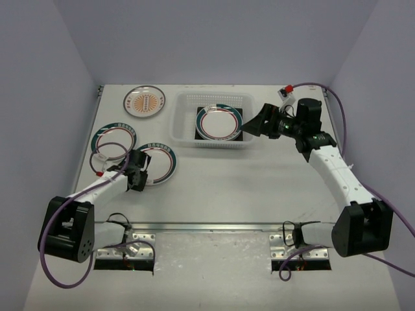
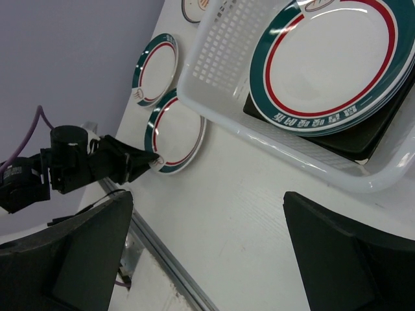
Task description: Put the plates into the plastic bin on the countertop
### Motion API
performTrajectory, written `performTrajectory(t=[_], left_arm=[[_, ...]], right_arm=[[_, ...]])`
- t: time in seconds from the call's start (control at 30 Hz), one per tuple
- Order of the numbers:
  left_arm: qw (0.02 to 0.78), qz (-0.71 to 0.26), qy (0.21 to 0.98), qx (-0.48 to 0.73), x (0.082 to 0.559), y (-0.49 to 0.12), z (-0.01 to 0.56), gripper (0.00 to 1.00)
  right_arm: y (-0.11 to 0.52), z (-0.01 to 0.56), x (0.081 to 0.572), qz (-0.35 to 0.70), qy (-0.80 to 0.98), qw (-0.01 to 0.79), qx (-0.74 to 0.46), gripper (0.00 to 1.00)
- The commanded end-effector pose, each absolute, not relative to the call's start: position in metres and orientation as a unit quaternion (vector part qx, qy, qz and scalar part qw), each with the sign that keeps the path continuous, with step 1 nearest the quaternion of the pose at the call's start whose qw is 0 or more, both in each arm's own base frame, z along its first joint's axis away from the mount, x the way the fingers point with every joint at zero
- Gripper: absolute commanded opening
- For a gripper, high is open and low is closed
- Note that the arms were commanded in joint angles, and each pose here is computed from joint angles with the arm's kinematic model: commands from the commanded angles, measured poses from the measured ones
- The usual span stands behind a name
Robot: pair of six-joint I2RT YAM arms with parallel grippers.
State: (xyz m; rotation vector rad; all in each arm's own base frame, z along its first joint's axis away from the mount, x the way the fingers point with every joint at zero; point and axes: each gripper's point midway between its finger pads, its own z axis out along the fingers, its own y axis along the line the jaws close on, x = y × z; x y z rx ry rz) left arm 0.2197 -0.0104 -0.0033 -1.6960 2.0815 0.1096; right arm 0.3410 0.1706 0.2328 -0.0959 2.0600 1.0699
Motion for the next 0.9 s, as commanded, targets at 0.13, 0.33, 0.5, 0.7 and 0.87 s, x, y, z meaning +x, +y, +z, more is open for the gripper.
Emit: performTrajectory(t=[0.13, 0.33, 0.5, 0.7, 0.87], left_arm=[[0.171, 0.005, 0.81, -0.56, 0.203, -0.033, -0.033, 0.0], [0.194, -0.041, 0.81, -0.552, 0.205, -0.04, -0.019, 0.0], [0.276, -0.122, 0.775, -0.555, 0.22, -0.041, 0.024, 0.0], [0.376, -0.171, 0.72, -0.557, 0.231, -0.027, 0.092, 0.0], [0.407, -0.171, 0.724, -0.531, 0.237, -0.024, 0.133, 0.0]], right_arm=[[0.16, 0.259, 0.342, 0.423, 0.787, 0.446, -0.043, 0.99], [0.15, 0.265, 0.34, 0.417, 0.783, 0.46, -0.034, 0.99], [0.146, 0.27, 0.338, 0.414, 0.78, 0.468, -0.031, 0.99], [0.144, 0.278, 0.337, 0.411, 0.775, 0.479, -0.029, 0.99], [0.141, 0.286, 0.338, 0.406, 0.772, 0.489, -0.029, 0.99]])
